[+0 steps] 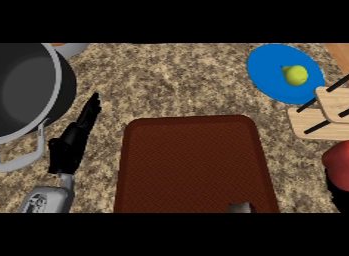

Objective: Pick the bell pepper from the tray and place it in the tiered shelf

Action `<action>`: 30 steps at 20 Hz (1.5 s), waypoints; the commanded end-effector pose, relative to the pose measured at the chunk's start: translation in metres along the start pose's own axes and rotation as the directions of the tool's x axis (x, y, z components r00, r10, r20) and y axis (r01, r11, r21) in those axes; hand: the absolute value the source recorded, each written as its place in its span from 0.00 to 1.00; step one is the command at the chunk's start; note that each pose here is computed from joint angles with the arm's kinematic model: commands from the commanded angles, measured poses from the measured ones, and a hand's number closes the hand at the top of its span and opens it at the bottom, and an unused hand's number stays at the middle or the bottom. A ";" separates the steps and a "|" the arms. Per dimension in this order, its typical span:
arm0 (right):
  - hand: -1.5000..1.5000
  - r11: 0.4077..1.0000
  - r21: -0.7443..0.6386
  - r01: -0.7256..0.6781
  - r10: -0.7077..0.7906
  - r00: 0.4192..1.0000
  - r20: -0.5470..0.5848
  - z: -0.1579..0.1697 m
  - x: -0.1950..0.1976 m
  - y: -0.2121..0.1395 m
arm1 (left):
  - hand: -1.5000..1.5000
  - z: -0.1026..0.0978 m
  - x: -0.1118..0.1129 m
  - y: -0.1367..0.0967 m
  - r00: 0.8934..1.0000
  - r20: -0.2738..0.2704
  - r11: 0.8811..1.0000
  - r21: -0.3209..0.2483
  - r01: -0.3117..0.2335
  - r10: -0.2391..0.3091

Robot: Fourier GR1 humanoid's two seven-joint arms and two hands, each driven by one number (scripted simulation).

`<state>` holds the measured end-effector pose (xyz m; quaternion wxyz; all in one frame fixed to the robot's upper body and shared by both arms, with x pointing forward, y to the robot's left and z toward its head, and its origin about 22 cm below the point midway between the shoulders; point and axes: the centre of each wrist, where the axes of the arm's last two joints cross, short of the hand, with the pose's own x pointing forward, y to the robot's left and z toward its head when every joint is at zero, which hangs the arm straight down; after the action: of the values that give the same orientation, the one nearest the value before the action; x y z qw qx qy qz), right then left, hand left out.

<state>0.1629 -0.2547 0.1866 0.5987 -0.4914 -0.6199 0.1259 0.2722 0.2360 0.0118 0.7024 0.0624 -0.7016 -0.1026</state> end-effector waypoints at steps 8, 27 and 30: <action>1.00 0.983 -0.153 0.106 -0.098 0.993 0.059 -0.015 0.026 -0.085 | 0.50 0.000 0.006 0.005 1.000 0.005 1.000 0.012 0.017 -0.017; 1.00 0.948 -0.319 -0.019 0.030 0.999 0.031 -0.107 0.003 -0.154 | 0.50 -0.018 0.012 -0.006 1.000 0.024 0.999 -0.037 0.004 -0.003; 1.00 0.943 -0.329 -0.047 0.054 0.998 0.015 -0.119 -0.004 -0.156 | 0.50 -0.016 0.006 -0.012 1.000 0.009 0.999 -0.036 -0.006 0.007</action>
<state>0.1847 -0.3805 0.3269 0.5005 -0.5808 -0.6408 0.0387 0.2887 0.2230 0.0120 0.6971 0.0490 -0.7059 -0.1157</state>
